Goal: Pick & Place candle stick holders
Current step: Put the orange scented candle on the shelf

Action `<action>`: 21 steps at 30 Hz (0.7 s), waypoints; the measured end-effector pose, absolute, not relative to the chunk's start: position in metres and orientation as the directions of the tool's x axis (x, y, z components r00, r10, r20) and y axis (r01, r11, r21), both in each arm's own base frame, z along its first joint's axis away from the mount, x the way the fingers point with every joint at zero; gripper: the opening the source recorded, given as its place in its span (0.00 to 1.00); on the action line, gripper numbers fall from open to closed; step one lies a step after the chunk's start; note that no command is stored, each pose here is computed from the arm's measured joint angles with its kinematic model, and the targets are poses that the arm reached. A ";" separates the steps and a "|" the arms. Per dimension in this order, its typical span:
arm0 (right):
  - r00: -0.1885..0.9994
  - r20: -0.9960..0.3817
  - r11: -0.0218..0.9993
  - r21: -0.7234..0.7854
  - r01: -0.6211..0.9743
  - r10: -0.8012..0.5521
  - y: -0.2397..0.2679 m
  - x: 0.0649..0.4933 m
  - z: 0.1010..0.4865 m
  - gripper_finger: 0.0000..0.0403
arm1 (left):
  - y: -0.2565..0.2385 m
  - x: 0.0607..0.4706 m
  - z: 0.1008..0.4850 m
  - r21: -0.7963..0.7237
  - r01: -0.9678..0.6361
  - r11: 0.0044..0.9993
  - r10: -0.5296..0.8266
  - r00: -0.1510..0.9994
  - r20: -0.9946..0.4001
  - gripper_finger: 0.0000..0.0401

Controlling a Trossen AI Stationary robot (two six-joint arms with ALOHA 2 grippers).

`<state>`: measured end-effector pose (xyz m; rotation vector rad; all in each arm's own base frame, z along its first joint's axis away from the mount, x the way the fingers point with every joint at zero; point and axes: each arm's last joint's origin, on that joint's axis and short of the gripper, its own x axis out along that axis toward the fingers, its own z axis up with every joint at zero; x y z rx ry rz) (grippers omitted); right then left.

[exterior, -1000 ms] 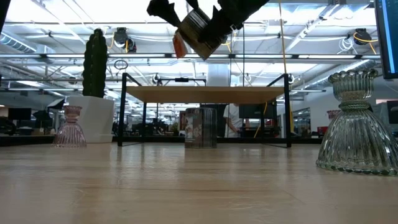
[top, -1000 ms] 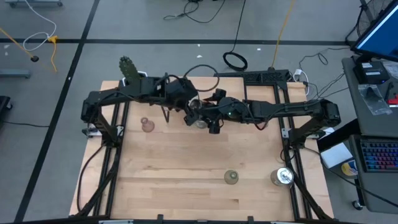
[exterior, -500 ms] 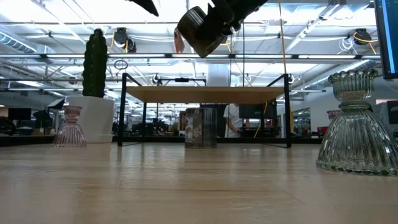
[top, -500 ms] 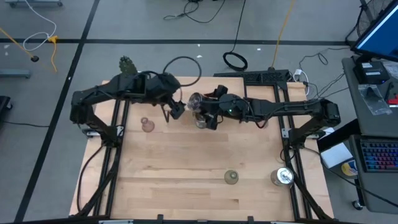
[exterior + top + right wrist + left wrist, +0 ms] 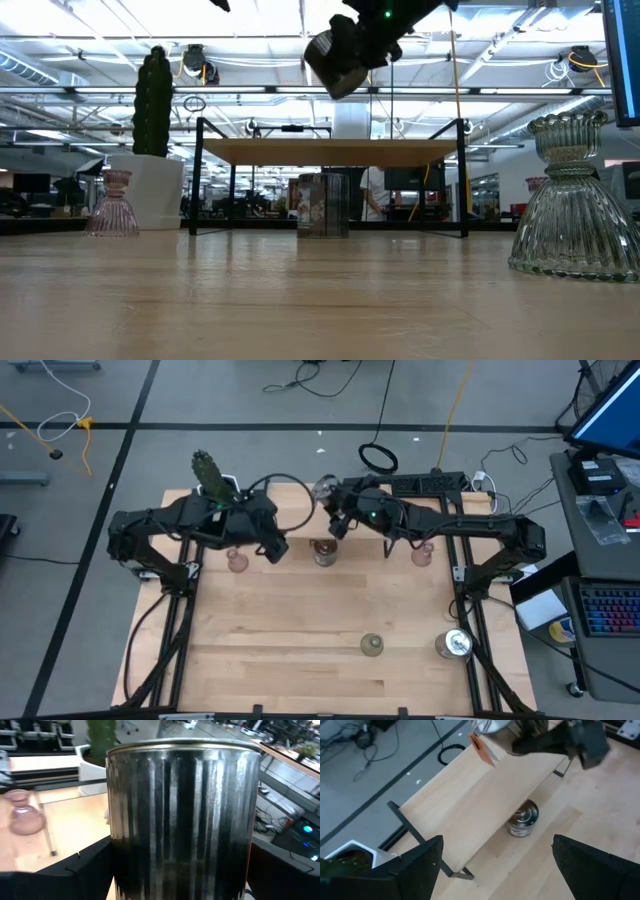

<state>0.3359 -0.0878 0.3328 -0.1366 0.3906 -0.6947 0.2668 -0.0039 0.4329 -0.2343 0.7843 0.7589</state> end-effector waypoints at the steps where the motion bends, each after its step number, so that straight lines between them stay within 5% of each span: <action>1: 0.692 -0.305 0.756 -0.251 0.605 -0.655 -0.091 0.335 0.333 0.87 | -0.006 0.267 0.431 0.083 -0.699 0.710 0.535 0.460 -0.709 0.93; 12: 0.584 -0.294 0.652 -0.272 0.708 -0.757 -0.117 0.321 0.326 0.87 | -0.026 0.262 0.387 0.047 -0.745 0.666 0.531 0.429 -0.731 0.95; 21: 0.595 -0.138 0.606 -0.051 0.794 -0.792 -0.119 0.290 0.298 0.87 | -0.030 0.236 0.367 -0.127 -0.742 0.659 0.495 0.554 -0.670 0.92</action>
